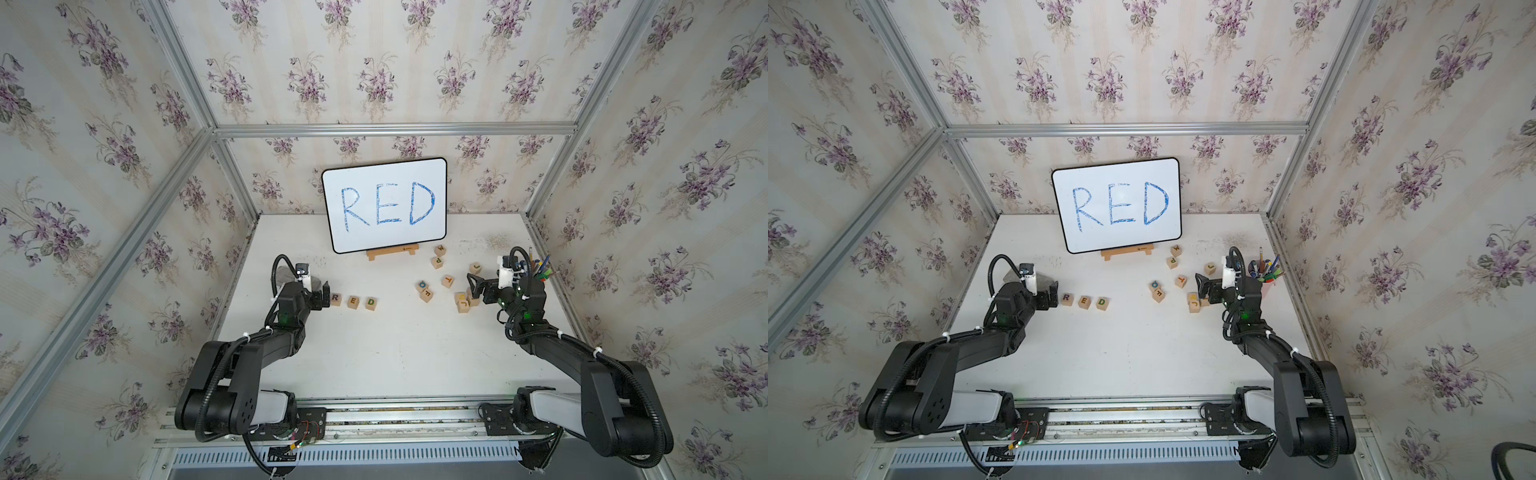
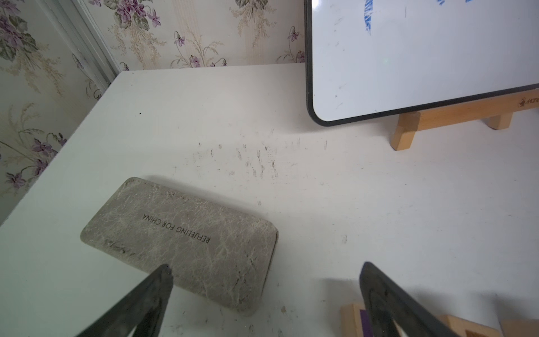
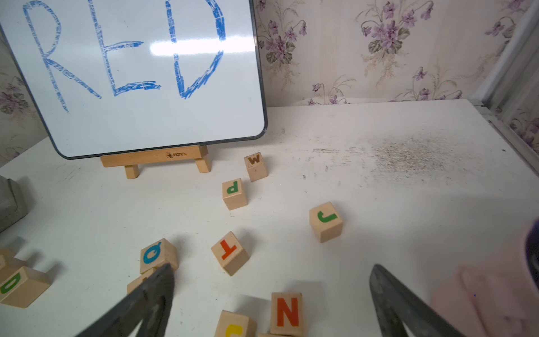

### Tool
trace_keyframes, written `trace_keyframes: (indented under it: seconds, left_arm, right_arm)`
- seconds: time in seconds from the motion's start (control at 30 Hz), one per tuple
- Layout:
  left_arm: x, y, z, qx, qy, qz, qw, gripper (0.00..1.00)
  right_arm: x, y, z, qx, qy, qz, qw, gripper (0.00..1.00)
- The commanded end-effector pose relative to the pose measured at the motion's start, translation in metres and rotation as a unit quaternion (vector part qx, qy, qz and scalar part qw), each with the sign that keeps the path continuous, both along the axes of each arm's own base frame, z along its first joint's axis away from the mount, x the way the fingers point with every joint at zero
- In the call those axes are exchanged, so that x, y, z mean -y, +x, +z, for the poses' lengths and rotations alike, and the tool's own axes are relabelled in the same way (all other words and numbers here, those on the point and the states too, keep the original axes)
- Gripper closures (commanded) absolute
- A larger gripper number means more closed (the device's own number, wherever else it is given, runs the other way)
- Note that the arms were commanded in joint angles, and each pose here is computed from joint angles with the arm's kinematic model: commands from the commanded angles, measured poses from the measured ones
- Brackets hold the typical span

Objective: Assemble the uppercase word "red" with letter blocks
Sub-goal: Reset both arms

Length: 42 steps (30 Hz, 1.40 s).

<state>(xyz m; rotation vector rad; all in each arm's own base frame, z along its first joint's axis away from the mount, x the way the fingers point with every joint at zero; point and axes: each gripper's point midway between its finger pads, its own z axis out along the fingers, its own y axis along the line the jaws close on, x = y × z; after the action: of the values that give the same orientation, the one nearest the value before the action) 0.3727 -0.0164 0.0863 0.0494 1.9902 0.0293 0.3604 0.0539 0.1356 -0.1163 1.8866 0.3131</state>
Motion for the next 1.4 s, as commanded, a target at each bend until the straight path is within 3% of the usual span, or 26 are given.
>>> trace_keyframes:
  seconds: [0.0,0.4,0.57,1.37]
  left_arm:
    - [0.007,0.009,0.014,0.052,-0.001,-0.020,0.998,0.01]
    - [0.001,0.014,0.007,0.031,-0.003,-0.001,1.000,0.01]
    - [0.000,0.019,0.005,0.016,-0.002,0.002,1.000,0.01]
    - [0.004,0.023,0.004,0.004,-0.001,-0.009,1.000,0.01]
  right_arm:
    - [0.020,0.004,0.017,0.052,-0.005,-0.041,0.998,0.00]
    - [0.042,-0.003,0.013,0.119,-0.019,-0.084,0.989,0.00]
    - [0.042,0.005,-0.006,0.107,-0.010,-0.076,0.991,0.00]
    - [0.027,0.010,-0.013,0.099,-0.034,-0.048,0.993,0.00]
